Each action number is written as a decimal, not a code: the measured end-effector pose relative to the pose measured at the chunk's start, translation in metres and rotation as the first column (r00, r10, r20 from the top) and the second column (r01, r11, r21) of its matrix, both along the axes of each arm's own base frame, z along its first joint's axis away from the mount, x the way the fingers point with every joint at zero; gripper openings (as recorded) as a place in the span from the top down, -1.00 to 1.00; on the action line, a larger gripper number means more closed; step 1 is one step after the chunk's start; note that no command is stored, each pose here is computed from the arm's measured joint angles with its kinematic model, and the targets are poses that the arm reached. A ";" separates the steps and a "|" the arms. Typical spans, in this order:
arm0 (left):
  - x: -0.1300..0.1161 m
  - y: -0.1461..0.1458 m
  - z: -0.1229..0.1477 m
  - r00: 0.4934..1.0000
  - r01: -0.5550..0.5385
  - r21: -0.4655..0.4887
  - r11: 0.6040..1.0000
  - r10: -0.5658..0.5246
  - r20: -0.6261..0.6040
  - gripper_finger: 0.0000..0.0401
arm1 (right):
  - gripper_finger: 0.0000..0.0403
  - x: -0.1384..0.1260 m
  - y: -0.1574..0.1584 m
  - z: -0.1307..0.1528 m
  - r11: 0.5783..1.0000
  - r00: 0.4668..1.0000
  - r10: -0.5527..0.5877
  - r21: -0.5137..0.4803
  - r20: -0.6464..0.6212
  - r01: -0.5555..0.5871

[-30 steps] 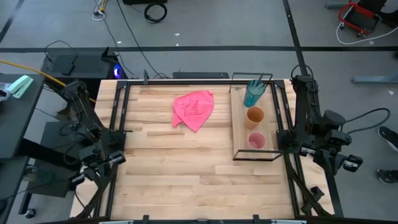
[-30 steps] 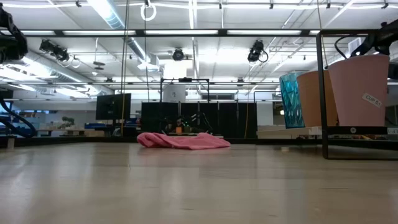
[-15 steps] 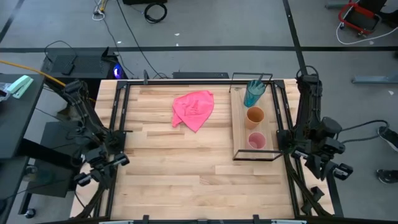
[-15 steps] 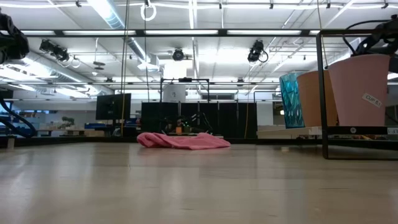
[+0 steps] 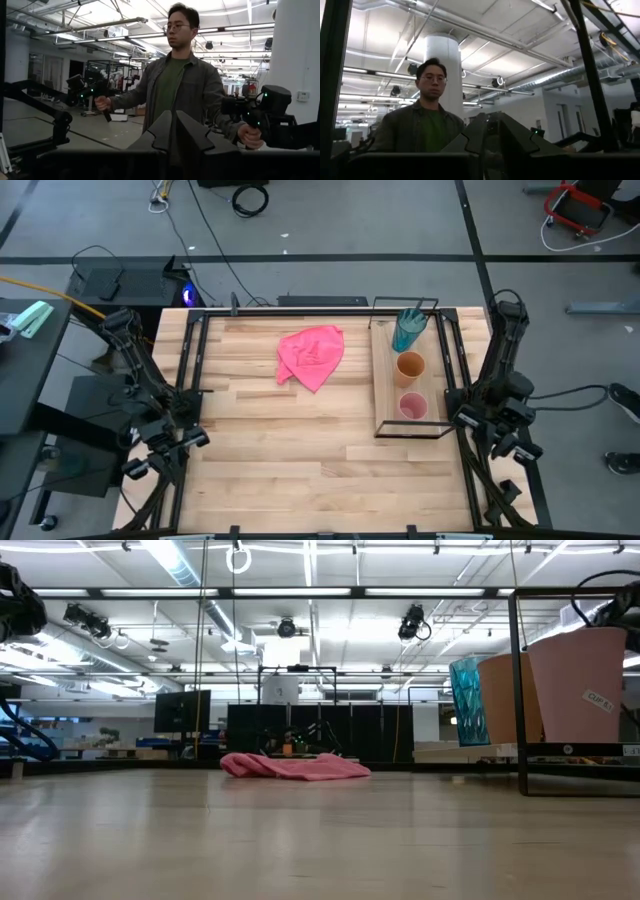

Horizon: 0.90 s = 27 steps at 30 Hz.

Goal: Stack small to large cups/mugs on shelf
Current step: Return to Home Position

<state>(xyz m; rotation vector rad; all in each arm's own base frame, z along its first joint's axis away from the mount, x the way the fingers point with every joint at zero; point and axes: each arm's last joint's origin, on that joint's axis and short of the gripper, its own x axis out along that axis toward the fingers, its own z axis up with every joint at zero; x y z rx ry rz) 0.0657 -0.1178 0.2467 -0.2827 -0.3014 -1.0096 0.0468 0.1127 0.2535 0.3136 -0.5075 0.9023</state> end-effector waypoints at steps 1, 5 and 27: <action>0.000 0.000 0.000 1.000 0.000 0.004 1.000 0.000 -0.002 0.86 | 0.72 0.000 -0.002 -0.005 1.000 1.000 -0.005 0.008 0.004 0.005; 0.000 -0.001 -0.002 1.000 0.001 0.022 1.000 -0.001 -0.014 0.85 | 0.72 0.001 -0.004 -0.013 1.000 1.000 -0.015 0.012 0.002 0.015; 0.007 -0.011 -0.020 0.996 -0.011 0.172 0.985 0.027 -0.090 0.82 | 0.72 0.002 -0.001 -0.047 0.990 0.997 -0.017 -0.140 -0.071 0.007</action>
